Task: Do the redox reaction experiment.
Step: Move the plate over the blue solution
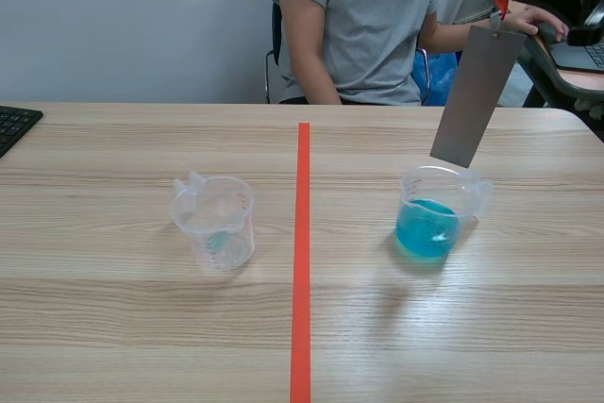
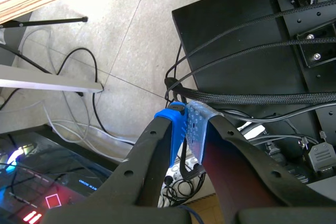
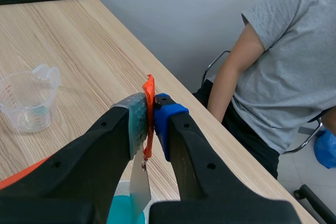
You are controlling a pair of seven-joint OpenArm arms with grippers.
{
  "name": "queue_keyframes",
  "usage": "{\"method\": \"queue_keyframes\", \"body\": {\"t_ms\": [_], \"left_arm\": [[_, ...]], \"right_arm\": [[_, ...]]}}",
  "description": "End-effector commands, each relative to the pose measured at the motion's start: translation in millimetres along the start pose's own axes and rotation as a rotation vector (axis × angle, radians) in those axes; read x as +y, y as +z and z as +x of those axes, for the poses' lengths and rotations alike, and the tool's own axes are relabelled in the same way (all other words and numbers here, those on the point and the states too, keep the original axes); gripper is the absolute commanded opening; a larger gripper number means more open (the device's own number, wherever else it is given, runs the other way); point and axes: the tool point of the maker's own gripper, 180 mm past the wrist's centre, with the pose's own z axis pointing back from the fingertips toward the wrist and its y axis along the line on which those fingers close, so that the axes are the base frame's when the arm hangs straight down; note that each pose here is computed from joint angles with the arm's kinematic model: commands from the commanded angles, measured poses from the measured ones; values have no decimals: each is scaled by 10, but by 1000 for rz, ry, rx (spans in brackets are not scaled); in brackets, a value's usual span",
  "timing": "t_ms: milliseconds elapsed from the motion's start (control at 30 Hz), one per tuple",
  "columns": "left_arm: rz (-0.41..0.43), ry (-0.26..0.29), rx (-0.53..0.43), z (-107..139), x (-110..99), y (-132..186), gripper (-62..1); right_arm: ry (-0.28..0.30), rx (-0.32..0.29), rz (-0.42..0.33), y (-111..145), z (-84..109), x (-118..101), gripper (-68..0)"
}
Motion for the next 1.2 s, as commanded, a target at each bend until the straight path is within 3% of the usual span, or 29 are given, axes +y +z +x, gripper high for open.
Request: {"method": "queue_keyframes", "body": {"t_ms": [0, 200, 300, 733, 900, 1167], "left_arm": [[-3, 0, -14, 36, -4, 10, -577], [7, -8, -28, 76, 24, -8, -577], [54, -59, -50, 174, 189, -57, -577], [56, -155, -79, 373, 482, -57, -577], [76, -204, -159, 616, 679, -2, -577], [15, -293, -299, 1102, 655, 195, -577]], "right_arm": [[23, -37, 4, -1, 133, -10, -664], [23, -36, 4, -1, 132, -10, -664], [23, -35, 4, -1, 130, -9, -664], [25, -28, 3, -1, 115, -10, -664], [26, -24, 3, -1, 109, -11, -664], [27, -23, 2, -1, 108, -12, -664]]}}
